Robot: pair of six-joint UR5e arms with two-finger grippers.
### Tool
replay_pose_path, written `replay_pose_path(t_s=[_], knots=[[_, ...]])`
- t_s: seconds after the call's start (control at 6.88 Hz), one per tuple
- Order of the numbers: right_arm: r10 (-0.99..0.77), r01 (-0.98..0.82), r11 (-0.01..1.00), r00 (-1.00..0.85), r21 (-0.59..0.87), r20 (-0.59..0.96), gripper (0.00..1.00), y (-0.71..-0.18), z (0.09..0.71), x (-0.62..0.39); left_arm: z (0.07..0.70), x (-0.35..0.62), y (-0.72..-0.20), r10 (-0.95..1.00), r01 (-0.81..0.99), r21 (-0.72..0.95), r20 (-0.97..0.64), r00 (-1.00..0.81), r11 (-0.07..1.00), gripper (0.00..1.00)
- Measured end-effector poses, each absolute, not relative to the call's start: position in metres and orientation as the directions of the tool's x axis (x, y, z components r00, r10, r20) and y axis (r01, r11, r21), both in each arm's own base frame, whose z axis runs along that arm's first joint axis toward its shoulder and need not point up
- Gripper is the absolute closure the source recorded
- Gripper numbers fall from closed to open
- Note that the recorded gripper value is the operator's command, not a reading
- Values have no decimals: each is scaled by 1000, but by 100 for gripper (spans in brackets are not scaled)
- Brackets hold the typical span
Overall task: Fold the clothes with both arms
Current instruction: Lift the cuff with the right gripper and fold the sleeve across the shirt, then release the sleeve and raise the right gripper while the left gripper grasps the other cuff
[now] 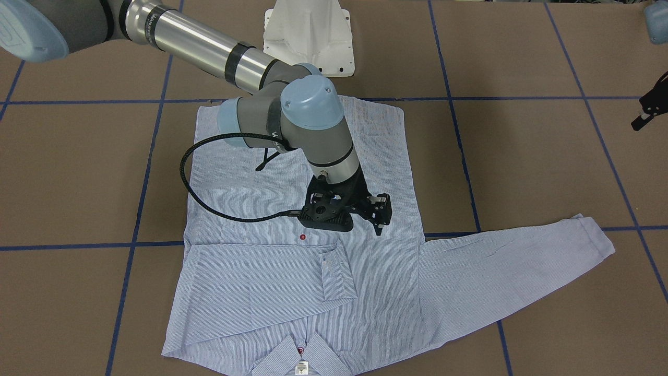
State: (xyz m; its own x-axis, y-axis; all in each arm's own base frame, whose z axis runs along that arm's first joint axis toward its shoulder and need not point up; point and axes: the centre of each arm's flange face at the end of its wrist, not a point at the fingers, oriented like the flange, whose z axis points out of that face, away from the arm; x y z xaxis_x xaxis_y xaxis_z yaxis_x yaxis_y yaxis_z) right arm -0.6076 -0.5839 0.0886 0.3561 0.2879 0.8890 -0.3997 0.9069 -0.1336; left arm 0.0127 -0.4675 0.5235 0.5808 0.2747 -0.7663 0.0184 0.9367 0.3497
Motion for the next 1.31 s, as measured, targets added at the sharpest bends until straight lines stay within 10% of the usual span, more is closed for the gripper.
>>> replay_pose_path(t_s=[0.87, 1.31], knots=[[412, -455, 861, 362, -227, 836, 0, -578, 215, -442, 621, 92, -527, 23, 121, 110, -827, 562, 987, 6], [410, -500, 841, 345, -204, 845, 0, -561, 267, -337, 651, 132, -570, 7, 129, 101, -812, 584, 986, 25]])
